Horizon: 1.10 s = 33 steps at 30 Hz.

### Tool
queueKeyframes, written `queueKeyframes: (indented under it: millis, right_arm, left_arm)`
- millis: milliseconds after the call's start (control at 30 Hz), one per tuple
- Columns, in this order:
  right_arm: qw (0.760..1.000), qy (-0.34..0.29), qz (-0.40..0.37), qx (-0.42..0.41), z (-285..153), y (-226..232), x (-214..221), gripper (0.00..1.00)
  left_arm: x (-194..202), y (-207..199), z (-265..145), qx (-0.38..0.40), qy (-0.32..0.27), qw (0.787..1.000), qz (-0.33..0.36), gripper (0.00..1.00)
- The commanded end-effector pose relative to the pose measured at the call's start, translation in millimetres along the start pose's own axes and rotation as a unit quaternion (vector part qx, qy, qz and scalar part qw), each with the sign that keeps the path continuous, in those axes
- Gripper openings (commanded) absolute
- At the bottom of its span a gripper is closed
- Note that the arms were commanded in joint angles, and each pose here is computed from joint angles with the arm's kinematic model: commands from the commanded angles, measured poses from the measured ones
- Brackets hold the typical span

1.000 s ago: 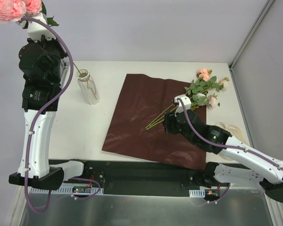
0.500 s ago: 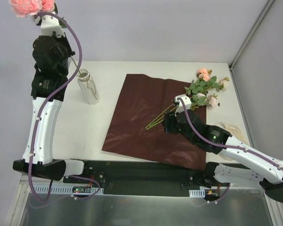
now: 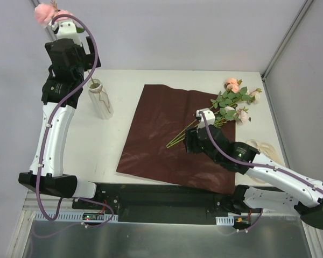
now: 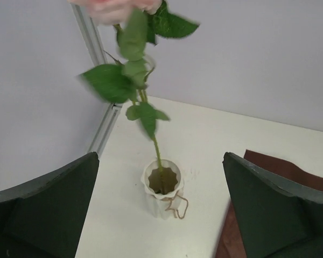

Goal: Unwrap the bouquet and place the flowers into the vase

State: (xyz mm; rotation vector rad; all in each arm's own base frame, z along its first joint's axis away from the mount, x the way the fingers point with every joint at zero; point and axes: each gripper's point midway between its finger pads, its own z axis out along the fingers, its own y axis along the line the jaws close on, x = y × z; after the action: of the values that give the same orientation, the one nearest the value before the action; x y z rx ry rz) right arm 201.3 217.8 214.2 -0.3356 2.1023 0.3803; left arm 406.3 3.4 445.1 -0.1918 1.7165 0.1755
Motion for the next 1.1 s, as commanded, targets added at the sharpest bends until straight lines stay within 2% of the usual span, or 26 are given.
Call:
queueKeyframes:
  millis: [0, 67, 200, 233, 300, 333, 400, 533, 567, 700, 933, 1067]
  right_arm:
    - [0.999, 0.01, 0.03, 0.027, 7.4, -2.4, -2.7, 0.61]
    - [0.997, 0.034, 0.039, 0.051, 13.9, -8.8, 7.0, 0.61]
    - [0.986, 0.072, 0.11, 0.101, 29.9, -28.5, 18.7, 0.61]
    - [0.981, 0.084, 0.136, 0.114, 32.6, -33.6, 24.2, 0.61]
    - [0.969, 0.114, 0.179, 0.128, 43.4, -44.7, 33.8, 0.61]
    - [0.961, 0.124, 0.208, 0.134, 46.7, -47.9, 37.2, 0.61]
    - [0.946, 0.14, 0.248, 0.152, 56.0, -61.3, 43.5, 0.59]
    - [0.92, 0.104, 0.321, 0.2, 68.8, -83.2, 41.5, 0.51]
    - [0.91, 0.094, 0.342, 0.213, 72.6, -89.1, 41.8, 0.5]
    - [0.899, 0.069, 0.357, 0.246, 88.8, -105.8, 29.3, 0.46]
    - [0.893, 0.051, 0.354, 0.274, 128.9, -127.2, 10.2, 0.48]
    - [0.887, 0.048, 0.355, 0.29, 153.3, -140.2, -5.1, 0.49]
  left_arm:
    - [-6.0, -4.4, -35.9, 0.041, -0.011, 0.997, -0.062, 0.99]
    - [7.2, -11.1, -47.0, 0.065, 0.001, 0.994, -0.089, 0.99]
    - [40.7, -49.0, -67.0, 0.173, 0.052, 0.976, -0.125, 0.96]
    - [48.5, -69.0, -77.9, 0.229, 0.074, 0.96, -0.141, 0.93]
    - [73.4, -84.2, -89.0, 0.27, 0.113, 0.943, -0.156, 0.91]
    - [82.8, -100.1, -101.8, 0.312, 0.137, 0.925, -0.165, 0.88]
    - [106.2, -114.0, -114.7, 0.341, 0.168, 0.91, -0.165, 0.87]
    - [148.5, -148.0, -149.6, 0.413, 0.217, 0.875, -0.131, 0.87]
    - [165.6, -160.4, -165.7, 0.443, 0.242, 0.855, -0.122, 0.87]
    - [203.0, -180.2, -194.3, 0.494, 0.282, 0.816, -0.105, 0.84]
    - [248.1, -168.3, -196.3, 0.499, 0.268, 0.824, -0.037, 0.86]
    - [268.4, -163.2, -196.3, 0.495, 0.271, 0.825, -0.026, 0.84]
